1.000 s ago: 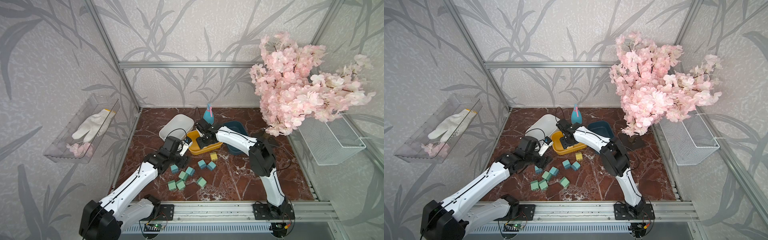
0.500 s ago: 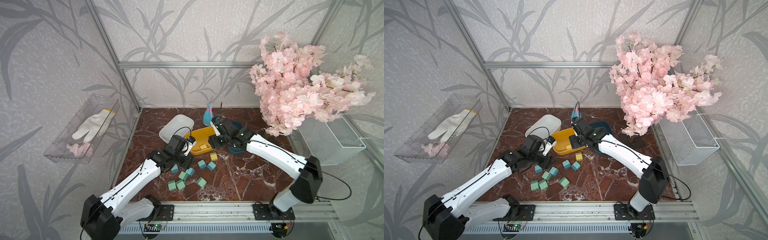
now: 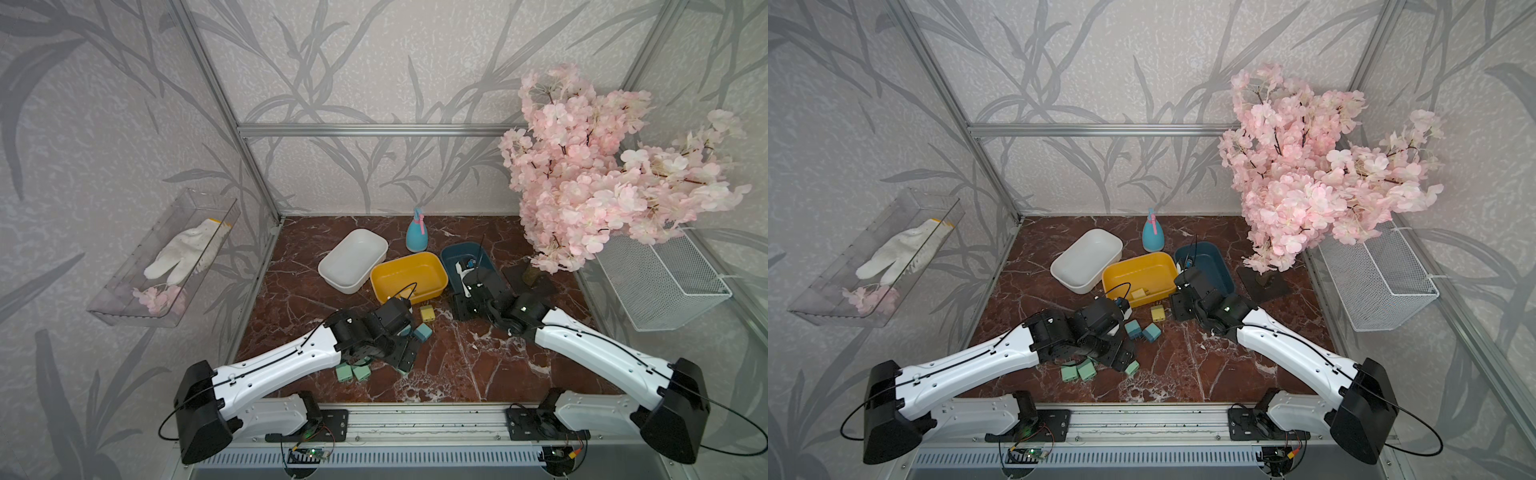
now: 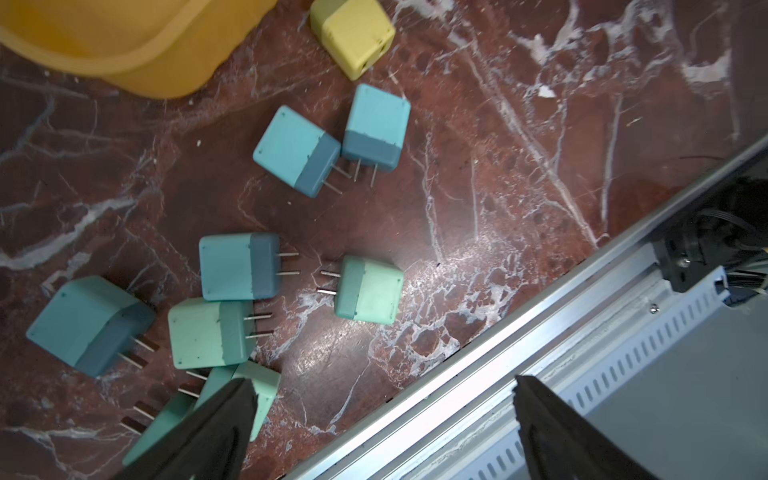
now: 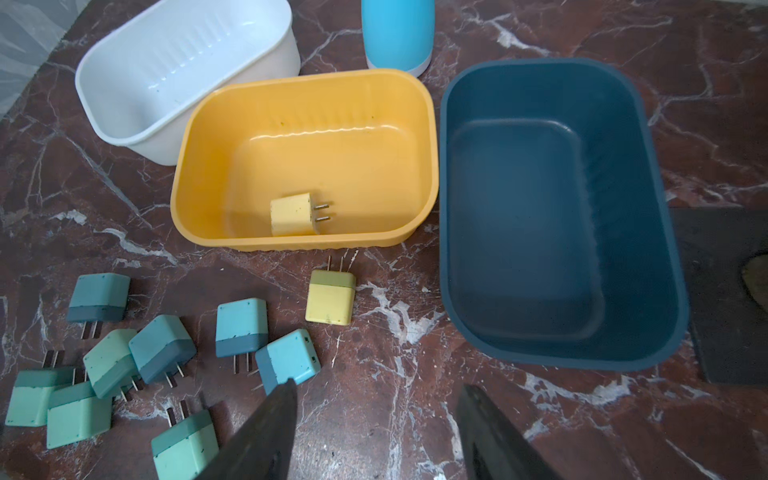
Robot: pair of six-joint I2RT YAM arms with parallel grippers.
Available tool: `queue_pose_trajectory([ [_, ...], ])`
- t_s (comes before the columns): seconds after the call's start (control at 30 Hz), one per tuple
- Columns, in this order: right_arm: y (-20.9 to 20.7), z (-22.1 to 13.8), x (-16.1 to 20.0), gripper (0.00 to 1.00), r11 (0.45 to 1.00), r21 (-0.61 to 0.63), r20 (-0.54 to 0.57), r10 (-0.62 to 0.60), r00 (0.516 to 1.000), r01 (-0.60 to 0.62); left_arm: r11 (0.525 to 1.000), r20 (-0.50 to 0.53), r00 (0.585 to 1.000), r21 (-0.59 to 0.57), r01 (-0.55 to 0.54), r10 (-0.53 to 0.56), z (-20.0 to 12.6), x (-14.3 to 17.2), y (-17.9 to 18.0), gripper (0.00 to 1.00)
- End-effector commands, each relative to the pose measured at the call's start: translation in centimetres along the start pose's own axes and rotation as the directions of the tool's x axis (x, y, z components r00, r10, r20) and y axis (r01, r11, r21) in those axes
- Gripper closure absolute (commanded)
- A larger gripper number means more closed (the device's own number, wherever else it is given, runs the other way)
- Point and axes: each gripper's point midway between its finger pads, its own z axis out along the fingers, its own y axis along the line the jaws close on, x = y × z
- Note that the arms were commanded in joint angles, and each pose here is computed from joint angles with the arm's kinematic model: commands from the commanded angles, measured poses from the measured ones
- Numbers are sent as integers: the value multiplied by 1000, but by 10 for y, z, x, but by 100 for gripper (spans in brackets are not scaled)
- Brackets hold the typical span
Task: Place the plugs by color into the storage box
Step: Place the plug in the storage box, then pick up the plug from the center of the board.
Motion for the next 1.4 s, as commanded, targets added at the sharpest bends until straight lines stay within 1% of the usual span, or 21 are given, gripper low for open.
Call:
queue_pose_trajectory([
  [0.0,-16,-16,-20,34,998,56,124,26,992,-33,992,-48,995,-102,80,-85,19,15,13,3],
  [0.07,-25,-23,-21,34,996,81,158,30,987,-43,994,-75,996,-108,35,-43,33,24,9,8],
  [0.1,-29,-27,-21,34,995,88,174,32,984,-48,994,-92,996,-112,5,-15,41,28,7,15],
  [0.13,-33,-30,-20,33,994,97,188,34,982,-53,993,-102,995,-120,-18,6,48,30,7,18],
  [0.17,-35,-33,-20,33,993,101,200,36,979,-57,992,-110,994,-125,-35,21,52,32,8,19],
  [0.27,-45,-42,-14,33,990,114,218,52,975,-78,990,-102,992,-116,-81,70,62,31,5,20],
  [0.4,-53,-48,0,33,988,108,219,84,972,-110,989,-46,992,-81,-121,118,65,25,0,20],
  [0.47,-55,-48,7,33,987,105,214,96,972,-121,986,-40,989,-75,-148,145,69,25,0,21],
  [0.57,-58,-49,15,33,986,102,200,111,973,-133,978,-60,982,-90,-186,181,73,26,2,23],
  [0.7,-59,-49,20,33,985,100,190,122,974,-142,968,-64,971,-81,-236,231,74,26,1,22],
  [0.8,-57,-47,22,33,985,88,181,128,975,-146,956,-97,960,-103,-273,264,79,29,5,22],
  [0.9,-55,-46,23,32,985,75,175,143,974,-158,946,-148,949,-128,-299,280,85,35,11,26],
  [1.0,-51,-43,25,32,985,56,170,150,974,-162,939,-176,938,-120,-323,300,90,37,10,29],
  [1.1,-49,-39,28,33,985,49,154,156,976,-165,940,-169,937,-103,-326,306,91,35,5,32],
  [1.2,-47,-35,29,33,984,43,143,165,976,-173,942,-152,939,-90,-324,308,92,32,1,39],
  [1.23,-46,-34,29,33,984,39,141,168,976,-175,942,-148,939,-89,-324,309,92,31,0,43],
  [1.3,-45,-33,29,33,983,36,142,172,975,-179,942,-151,941,-98,-320,304,94,30,1,43],
  [1.37,-44,-33,29,33,983,33,141,172,975,-178,942,-155,940,-103,-320,303,96,30,2,39],
])
